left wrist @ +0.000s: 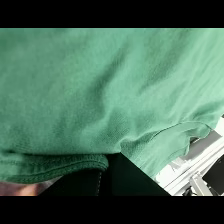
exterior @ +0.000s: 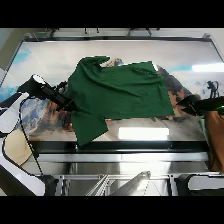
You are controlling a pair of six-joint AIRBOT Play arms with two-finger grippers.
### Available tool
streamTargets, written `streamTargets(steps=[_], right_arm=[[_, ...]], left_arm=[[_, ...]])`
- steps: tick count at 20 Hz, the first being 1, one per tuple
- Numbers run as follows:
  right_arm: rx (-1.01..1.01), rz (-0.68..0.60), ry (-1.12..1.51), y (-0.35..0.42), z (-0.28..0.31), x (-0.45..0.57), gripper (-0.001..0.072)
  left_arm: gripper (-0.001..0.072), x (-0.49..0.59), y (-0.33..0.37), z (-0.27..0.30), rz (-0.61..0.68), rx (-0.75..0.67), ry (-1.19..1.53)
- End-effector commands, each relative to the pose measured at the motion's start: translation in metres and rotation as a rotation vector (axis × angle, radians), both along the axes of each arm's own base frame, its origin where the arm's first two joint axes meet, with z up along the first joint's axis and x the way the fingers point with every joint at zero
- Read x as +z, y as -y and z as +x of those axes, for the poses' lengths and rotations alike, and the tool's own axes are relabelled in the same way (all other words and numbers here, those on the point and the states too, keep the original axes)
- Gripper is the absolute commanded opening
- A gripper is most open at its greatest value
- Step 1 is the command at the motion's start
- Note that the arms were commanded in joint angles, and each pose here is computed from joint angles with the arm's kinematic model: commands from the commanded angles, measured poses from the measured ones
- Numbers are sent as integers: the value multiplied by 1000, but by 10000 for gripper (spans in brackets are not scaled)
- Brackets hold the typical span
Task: Fold the shirts.
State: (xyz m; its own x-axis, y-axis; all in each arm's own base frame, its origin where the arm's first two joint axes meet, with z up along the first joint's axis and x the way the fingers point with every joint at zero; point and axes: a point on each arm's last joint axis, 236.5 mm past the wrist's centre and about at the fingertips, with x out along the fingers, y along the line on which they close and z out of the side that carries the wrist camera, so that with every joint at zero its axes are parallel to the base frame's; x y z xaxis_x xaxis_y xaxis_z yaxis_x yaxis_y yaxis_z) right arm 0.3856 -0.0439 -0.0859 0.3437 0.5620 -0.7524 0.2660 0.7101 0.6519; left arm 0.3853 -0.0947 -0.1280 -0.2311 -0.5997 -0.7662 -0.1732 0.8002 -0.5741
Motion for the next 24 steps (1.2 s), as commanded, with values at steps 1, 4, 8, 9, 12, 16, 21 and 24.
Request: streamTargets(steps=[1, 4, 8, 9, 12, 16, 21, 24], right_arm=[[58, 88, -101, -21, -17, -28, 512], [100, 116, -141, -44, -18, -44, 501], [118, 137, -112, -57, 1, -39, 457], [126, 143, -109, -58, 3, -36, 457], [158, 172, -118, -63, -1, -29, 456], [211, 203, -124, -72, -10, -23, 214], [362, 424, -65, -104, -31, 35, 17], [409, 524, 169, -122, -24, 132, 17]], left_arm=[[16, 1, -9, -3, 1, 4, -21], [21, 2, -11, -4, -2, 4, -27], [21, 1, -10, -4, -2, 4, -26], [21, 2, -11, -4, -3, 0, -26], [21, 1, -11, -4, -4, -3, -20], [22, 2, -13, -5, -12, -14, -13], [22, 49, -7, -38, -185, -169, -82], [21, 142, 18, -43, -413, -195, 113]])
